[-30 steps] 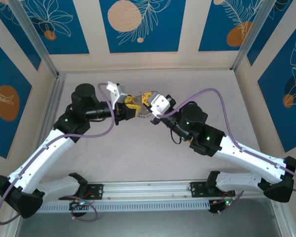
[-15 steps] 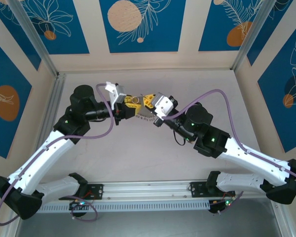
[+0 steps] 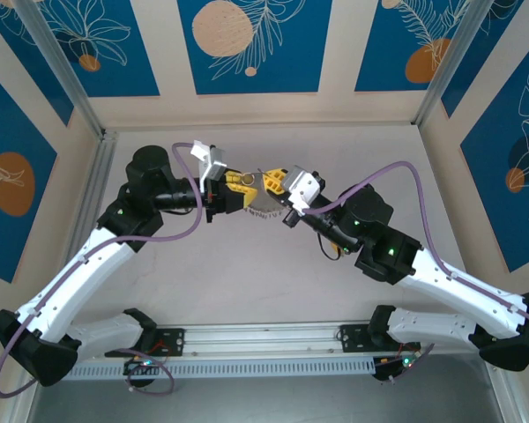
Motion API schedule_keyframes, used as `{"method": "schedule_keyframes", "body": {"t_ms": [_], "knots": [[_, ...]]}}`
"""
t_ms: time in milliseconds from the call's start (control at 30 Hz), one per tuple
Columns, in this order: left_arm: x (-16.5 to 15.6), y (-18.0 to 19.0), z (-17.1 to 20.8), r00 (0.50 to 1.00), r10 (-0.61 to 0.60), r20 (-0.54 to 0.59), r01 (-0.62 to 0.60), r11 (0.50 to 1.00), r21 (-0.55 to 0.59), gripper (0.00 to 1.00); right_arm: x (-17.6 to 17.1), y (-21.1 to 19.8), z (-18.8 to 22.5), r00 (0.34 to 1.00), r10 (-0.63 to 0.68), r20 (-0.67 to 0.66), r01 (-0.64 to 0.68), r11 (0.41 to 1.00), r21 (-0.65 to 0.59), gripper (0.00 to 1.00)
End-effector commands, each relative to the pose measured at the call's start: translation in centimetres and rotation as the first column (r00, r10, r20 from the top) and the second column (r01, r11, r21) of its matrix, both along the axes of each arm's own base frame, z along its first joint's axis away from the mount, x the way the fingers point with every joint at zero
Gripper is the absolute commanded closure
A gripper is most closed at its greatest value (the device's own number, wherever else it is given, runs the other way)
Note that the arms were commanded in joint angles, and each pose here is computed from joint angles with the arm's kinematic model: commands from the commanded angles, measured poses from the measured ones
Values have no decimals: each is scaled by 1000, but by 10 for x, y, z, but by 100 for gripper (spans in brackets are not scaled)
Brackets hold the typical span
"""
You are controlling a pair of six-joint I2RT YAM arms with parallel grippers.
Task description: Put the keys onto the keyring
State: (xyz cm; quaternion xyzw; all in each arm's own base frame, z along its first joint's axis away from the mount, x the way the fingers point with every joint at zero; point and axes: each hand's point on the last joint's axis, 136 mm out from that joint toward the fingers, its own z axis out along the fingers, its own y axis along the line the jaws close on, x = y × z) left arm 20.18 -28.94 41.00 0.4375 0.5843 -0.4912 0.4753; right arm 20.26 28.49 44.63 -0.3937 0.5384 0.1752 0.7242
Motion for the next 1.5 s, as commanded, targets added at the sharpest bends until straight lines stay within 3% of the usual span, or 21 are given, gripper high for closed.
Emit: {"method": "schedule_keyframes", "body": {"t_ms": [0,400,1467], "knots": [[-11,0,14,997,-72,0,72,997,-29,100,-4,-14,25,1000,-1,27,-2,996,93,98],[-18,-2,16,992,-125,11,125,992,-31,100,-5,-13,24,999,22,42,-26,995,95,100],[-14,-1,15,992,-122,18,122,992,-20,100,-4,-18,21,1000,10,19,-12,992,124,100]]}}
